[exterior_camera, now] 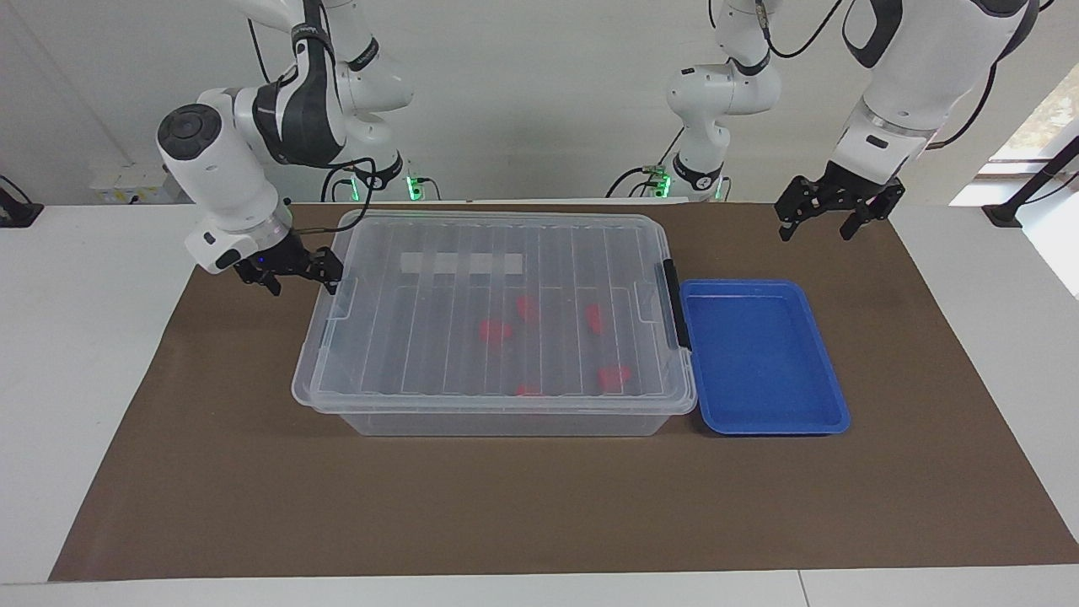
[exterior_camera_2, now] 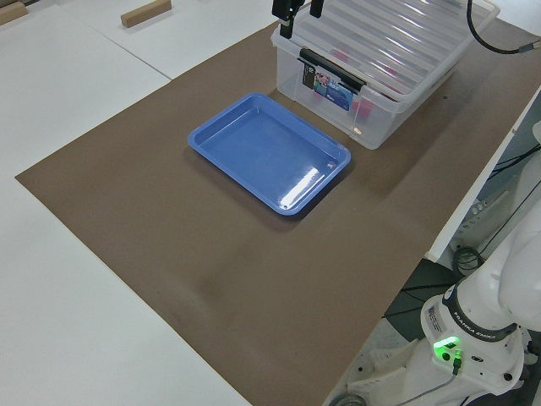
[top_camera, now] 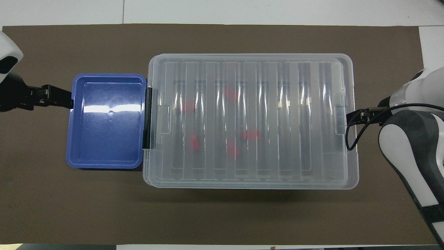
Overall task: Place red block in blue tray from box
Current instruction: 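Slide the clear lid away from the blue tray with the right gripper, then reach the left gripper into the opened box toward a red block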
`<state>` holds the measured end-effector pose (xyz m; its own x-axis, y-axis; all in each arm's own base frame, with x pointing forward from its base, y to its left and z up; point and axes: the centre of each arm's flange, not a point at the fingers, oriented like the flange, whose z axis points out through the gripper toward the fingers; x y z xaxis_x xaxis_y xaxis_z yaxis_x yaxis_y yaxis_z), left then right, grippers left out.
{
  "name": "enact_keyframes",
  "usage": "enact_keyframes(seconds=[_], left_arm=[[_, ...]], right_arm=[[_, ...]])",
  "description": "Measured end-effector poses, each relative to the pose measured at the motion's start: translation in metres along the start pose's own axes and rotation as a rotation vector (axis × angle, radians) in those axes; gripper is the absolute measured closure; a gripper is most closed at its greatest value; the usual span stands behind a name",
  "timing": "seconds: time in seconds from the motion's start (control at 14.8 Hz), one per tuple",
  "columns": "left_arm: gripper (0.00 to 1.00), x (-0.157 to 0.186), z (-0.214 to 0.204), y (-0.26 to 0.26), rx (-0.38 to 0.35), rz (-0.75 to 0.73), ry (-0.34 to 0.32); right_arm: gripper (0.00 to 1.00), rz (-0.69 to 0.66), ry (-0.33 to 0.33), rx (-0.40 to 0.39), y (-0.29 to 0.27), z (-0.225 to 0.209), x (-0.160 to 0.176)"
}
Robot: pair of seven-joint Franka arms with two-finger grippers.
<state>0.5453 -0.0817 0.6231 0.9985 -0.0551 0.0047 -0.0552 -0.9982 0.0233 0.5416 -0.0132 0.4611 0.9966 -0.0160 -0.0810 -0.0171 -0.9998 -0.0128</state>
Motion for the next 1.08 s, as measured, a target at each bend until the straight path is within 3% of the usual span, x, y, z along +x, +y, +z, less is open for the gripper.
enact_keyframes(seconds=[1.08], left_arm=[[0.0,-0.008,-0.002,0.01,0.003,0.024,-0.023]], right_arm=[[0.0,-0.109,0.04,-0.027,0.101,-0.007,-0.006]])
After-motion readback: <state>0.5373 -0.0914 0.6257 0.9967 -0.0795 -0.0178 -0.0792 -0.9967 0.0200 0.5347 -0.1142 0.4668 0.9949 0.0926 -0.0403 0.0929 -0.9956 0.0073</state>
